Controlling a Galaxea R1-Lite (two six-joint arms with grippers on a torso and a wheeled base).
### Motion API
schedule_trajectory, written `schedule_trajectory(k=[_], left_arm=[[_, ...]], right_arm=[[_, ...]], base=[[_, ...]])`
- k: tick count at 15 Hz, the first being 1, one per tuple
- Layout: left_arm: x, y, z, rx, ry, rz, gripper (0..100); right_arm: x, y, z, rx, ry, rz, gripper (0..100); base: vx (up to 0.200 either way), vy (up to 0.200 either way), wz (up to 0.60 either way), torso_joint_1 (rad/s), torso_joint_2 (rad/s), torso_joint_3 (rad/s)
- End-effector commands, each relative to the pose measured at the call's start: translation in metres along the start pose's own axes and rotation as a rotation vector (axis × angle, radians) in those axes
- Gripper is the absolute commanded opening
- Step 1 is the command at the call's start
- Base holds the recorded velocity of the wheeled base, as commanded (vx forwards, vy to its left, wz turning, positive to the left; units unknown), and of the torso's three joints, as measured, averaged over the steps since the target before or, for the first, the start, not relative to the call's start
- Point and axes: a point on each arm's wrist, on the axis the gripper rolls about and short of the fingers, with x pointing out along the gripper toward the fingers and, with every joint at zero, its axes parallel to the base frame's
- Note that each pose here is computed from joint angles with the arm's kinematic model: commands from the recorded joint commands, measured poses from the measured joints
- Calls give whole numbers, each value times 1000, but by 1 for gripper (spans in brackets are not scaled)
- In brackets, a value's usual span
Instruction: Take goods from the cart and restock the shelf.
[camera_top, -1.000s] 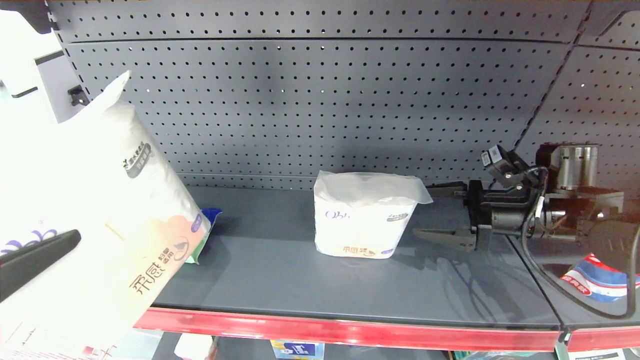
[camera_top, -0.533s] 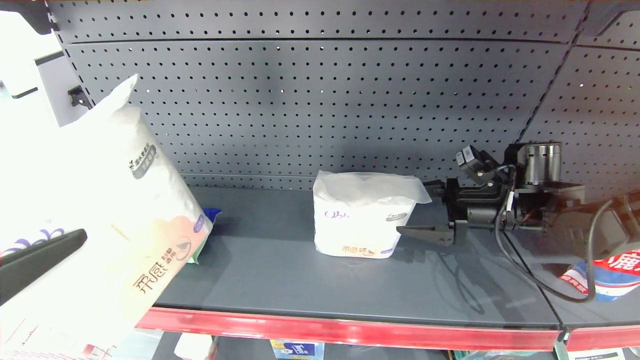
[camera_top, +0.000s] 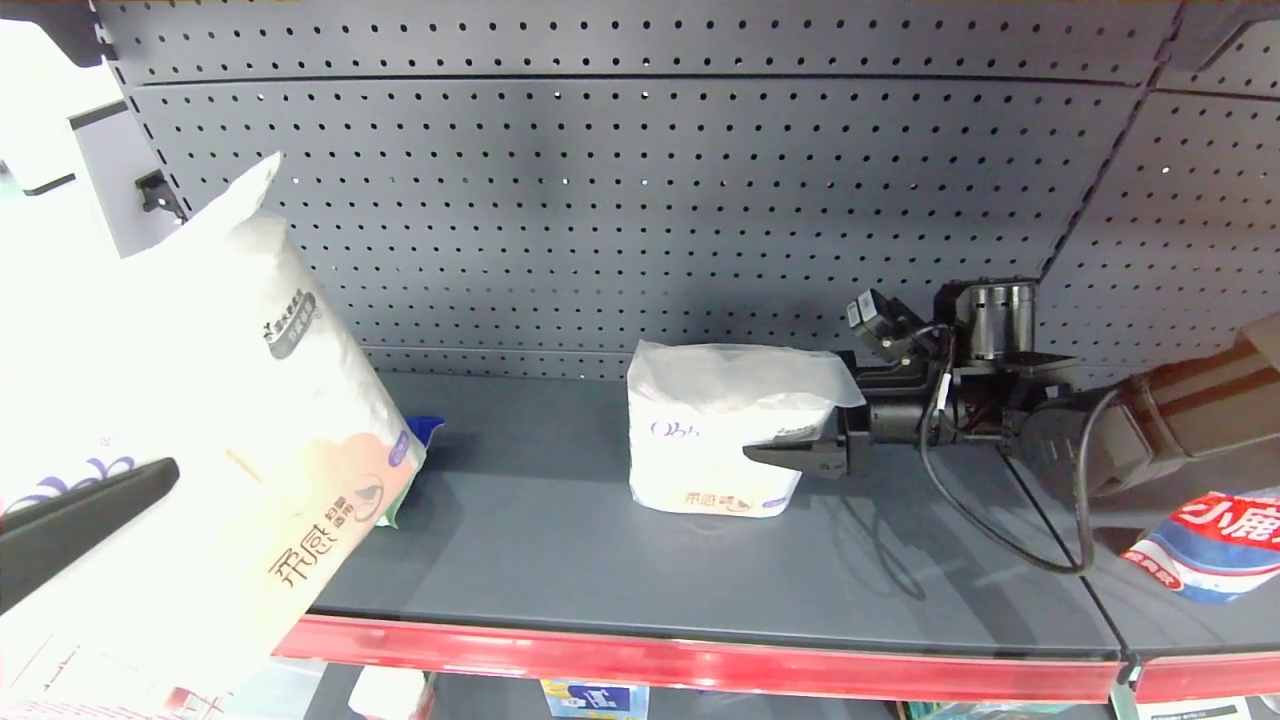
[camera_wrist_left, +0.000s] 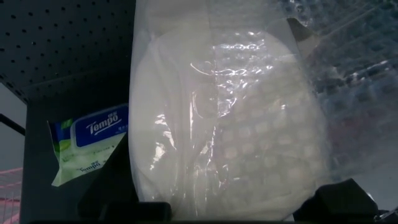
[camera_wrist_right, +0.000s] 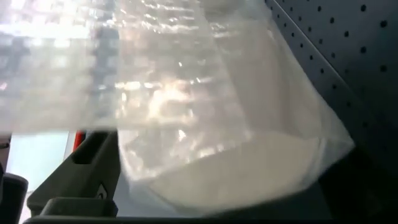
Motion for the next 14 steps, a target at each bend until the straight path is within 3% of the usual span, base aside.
schedule_trajectory(k=[1, 4, 5, 10, 14], left_arm=[[2, 0, -1, -1, 7, 0, 0], [1, 0, -1, -1, 7, -1, 0], [1, 0, -1, -1, 7, 0, 0], [0, 0, -1, 0, 3, 0, 0], [-2, 0, 0, 1, -8, 1, 0]], right_arm=[[5, -1, -3, 3, 2, 10, 100], [7, -1, -7, 8, 9, 13, 100], [8, -2, -7, 8, 9, 15, 0], [8, 4, -7, 7, 11, 23, 0], [-6, 32, -2, 25, 24, 40, 0]], base=[[0, 0, 0, 0, 0, 0], [0, 0, 0, 0, 0, 0], [0, 0, 0, 0, 0, 0], [0, 0, 0, 0, 0, 0], [0, 0, 0, 0, 0, 0]])
